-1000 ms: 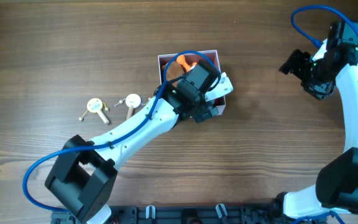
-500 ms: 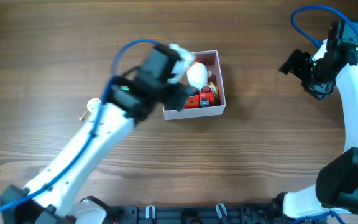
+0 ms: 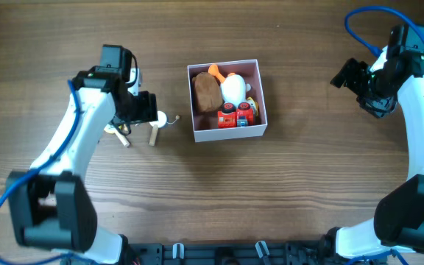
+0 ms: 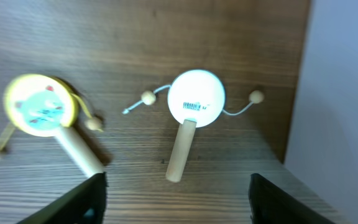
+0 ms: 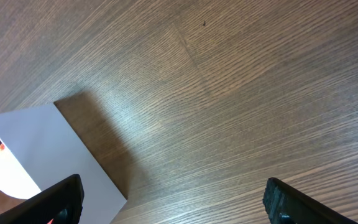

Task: Pack container
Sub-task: 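Move the left gripper to the white rattle drum and grasp its handle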

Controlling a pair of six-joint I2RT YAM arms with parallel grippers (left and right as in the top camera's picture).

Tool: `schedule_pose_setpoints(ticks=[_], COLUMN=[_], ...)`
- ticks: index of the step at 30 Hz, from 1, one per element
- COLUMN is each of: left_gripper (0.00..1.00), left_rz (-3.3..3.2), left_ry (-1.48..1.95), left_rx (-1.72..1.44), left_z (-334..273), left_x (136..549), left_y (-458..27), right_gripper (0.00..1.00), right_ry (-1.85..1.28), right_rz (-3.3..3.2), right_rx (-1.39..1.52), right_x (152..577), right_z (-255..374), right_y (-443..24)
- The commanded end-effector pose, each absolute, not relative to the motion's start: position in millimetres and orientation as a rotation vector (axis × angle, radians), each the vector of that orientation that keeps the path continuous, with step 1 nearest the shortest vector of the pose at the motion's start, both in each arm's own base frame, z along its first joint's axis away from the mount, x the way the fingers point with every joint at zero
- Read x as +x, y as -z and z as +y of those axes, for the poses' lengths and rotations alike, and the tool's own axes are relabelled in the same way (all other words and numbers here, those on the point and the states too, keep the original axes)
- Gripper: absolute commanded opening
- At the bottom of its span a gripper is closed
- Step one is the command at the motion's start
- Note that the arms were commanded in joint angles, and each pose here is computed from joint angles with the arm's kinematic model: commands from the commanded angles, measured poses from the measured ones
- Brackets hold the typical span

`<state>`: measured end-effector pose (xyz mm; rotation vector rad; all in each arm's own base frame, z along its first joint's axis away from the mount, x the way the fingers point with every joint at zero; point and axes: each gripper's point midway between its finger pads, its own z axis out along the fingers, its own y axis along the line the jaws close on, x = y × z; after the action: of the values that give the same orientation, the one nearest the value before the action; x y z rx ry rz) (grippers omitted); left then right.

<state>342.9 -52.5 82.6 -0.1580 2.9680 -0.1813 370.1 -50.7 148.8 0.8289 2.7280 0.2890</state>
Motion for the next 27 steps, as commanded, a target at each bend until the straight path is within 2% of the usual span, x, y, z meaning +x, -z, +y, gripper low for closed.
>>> schedule_pose_setpoints(ticks=[1, 6, 11, 12, 15, 17, 19, 24, 27], left_gripper=[0.72, 0.69, 0.45, 0.38, 0.26, 0.13, 0.05, 0.04, 0.04], left_rz=[3.085, 3.179, 3.254, 3.258, 3.26, 3.257, 3.258, 3.241, 3.219], left_ry=[0.223, 0.153, 0.133, 0.131, 0.131, 0.132, 0.131, 0.136, 0.144], left_rx=[-0.21, -0.189, -0.196, -0.195, -0.194, -0.193, -0.19, -0.188, -0.179], left_z=[-64.3, -66.0, -65.6, -65.9, -66.4, -66.5, -66.9, -67.6, -69.9], left_x=[334.1, 328.5, 319.9, 319.2, 319.0, 319.7, 319.5, 323.2, 329.6], left_y=[-44.4, -7.2, 17.5, 18.6, 19.6, 19.7, 19.6, 9.3, -13.4], right_gripper=[0.92, 0.92, 0.92, 0.92, 0.93, 0.93, 0.93, 0.92, 0.92], right_ry=[-0.297, -0.296, -0.296, -0.296, -0.296, -0.296, -0.296, -0.296, -0.289], right_rz=[2.743, 2.742, 2.741, 2.739, 2.738, 2.738, 2.737, 2.736, 2.736], right_rx=[0.82, 0.818, 0.817, 0.816, 0.816, 0.815, 0.815, 0.814, 0.814], right_x=[369.3, 369.4, 369.8, 370.2, 370.6, 370.6, 370.7, 371.2, 371.0], right_z=[-47.9, -48.0, -48.1, -48.2, -48.3, -48.3, -48.3, -48.4, -49.3], right_y=[-146.1, -146.3, -146.4, -146.5, -146.5, -146.6, -146.7, -146.8, -146.6])
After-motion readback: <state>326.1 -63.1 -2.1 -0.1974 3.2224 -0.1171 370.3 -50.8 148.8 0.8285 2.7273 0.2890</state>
